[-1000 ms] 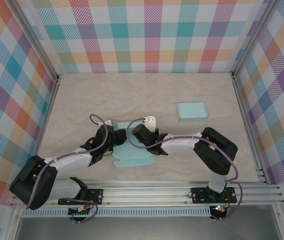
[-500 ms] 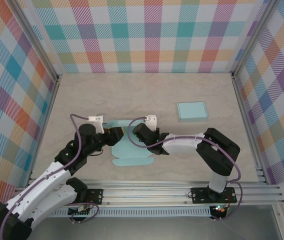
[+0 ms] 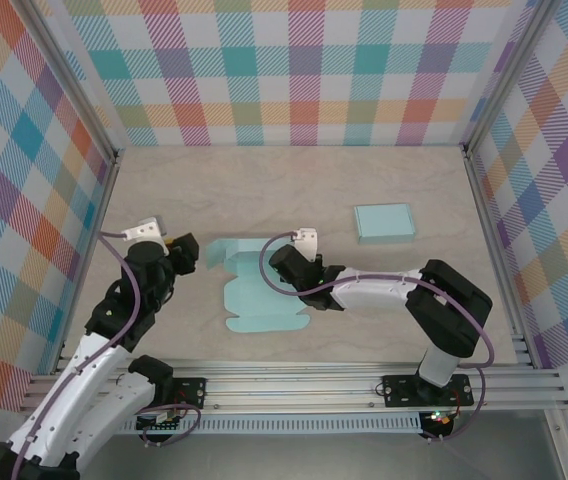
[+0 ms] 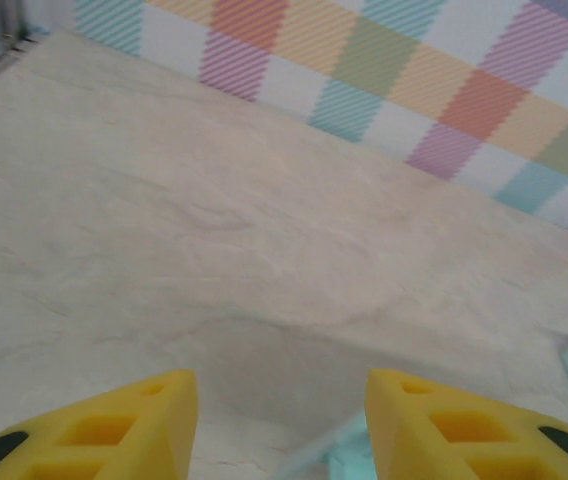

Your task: Fold the paper box

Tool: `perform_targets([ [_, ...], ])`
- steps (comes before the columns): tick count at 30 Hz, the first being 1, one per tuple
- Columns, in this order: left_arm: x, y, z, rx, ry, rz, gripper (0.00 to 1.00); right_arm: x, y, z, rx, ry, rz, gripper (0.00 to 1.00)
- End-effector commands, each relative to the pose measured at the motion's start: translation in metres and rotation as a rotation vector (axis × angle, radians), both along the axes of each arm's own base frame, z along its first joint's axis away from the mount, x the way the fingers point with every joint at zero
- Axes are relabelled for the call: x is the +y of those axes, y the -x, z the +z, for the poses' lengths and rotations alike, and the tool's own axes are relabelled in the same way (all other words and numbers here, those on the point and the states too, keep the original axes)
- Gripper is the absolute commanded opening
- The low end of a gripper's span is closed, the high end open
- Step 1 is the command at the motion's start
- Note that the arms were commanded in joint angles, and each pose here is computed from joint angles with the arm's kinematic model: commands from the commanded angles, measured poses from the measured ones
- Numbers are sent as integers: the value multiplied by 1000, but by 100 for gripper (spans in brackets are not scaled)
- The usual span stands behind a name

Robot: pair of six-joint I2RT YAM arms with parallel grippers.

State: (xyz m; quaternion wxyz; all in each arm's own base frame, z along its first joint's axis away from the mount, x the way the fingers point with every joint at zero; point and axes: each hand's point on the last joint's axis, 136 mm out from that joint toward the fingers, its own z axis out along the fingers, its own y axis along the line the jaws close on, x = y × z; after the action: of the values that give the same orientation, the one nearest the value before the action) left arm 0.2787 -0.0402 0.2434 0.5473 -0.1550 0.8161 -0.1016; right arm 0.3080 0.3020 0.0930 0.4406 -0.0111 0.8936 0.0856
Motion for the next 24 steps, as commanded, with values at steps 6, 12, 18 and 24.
perform_targets([
  [6,-2,-36,-78,140,92,-54,42,-4,5,3,11,-9,25,0],
  [12,-25,-54,-105,128,188,-141,42,-12,7,2,16,2,17,0],
  [18,-60,-65,-123,137,261,-302,44,-23,3,2,15,4,-4,0],
  [24,-107,-64,-131,165,252,-468,44,-37,-3,-1,20,21,-33,0],
])
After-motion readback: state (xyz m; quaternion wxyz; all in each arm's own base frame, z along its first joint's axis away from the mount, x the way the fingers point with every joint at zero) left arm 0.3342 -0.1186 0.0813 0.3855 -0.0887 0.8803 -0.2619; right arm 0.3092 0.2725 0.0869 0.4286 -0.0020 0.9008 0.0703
